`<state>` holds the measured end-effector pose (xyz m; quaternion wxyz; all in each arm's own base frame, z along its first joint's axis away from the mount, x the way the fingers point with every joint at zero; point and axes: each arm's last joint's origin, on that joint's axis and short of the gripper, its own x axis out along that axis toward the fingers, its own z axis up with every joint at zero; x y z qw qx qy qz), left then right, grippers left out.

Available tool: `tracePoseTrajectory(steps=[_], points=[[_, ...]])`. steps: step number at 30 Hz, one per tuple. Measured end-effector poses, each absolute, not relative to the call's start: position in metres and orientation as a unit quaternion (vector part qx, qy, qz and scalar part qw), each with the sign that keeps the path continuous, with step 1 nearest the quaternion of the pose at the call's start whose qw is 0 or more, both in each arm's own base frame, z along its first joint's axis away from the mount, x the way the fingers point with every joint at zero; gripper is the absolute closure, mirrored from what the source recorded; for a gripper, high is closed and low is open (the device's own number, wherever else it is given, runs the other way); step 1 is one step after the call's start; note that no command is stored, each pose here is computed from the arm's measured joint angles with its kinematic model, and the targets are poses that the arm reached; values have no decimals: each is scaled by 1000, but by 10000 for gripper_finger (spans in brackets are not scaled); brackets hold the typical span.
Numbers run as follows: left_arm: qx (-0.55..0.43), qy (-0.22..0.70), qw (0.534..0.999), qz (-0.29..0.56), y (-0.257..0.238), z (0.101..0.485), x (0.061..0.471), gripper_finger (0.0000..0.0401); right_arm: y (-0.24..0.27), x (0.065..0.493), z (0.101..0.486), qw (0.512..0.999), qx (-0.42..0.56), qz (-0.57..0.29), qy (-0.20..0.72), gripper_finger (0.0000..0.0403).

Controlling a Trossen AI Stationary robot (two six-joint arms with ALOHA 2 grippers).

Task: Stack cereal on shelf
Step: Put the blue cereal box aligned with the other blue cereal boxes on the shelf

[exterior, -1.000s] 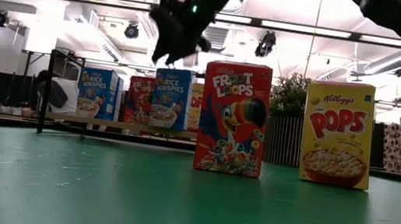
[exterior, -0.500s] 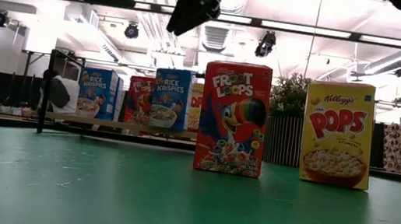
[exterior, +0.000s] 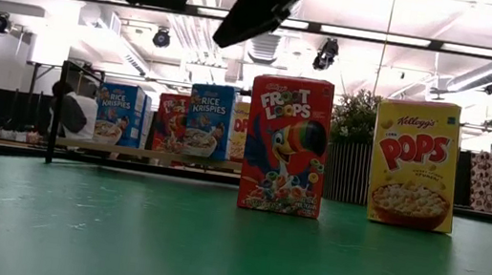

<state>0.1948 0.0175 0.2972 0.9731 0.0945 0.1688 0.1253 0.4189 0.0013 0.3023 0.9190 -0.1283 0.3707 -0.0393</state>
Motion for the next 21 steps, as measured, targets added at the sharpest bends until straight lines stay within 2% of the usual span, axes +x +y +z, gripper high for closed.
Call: tracePoseTrajectory(steps=[6, 11, 21], points=[[99, 189, 969, 123, 18, 305, 207, 209, 1, 396, 292, 948, -161, -39, 272, 172], [66, 233, 962, 126, 19, 314, 213, 209, -2, 375, 294, 962, -199, -48, 180, 172], [69, 324, 935, 124, 21, 325, 228, 209, -19, 339, 285, 979, -192, 0, 66, 172]])
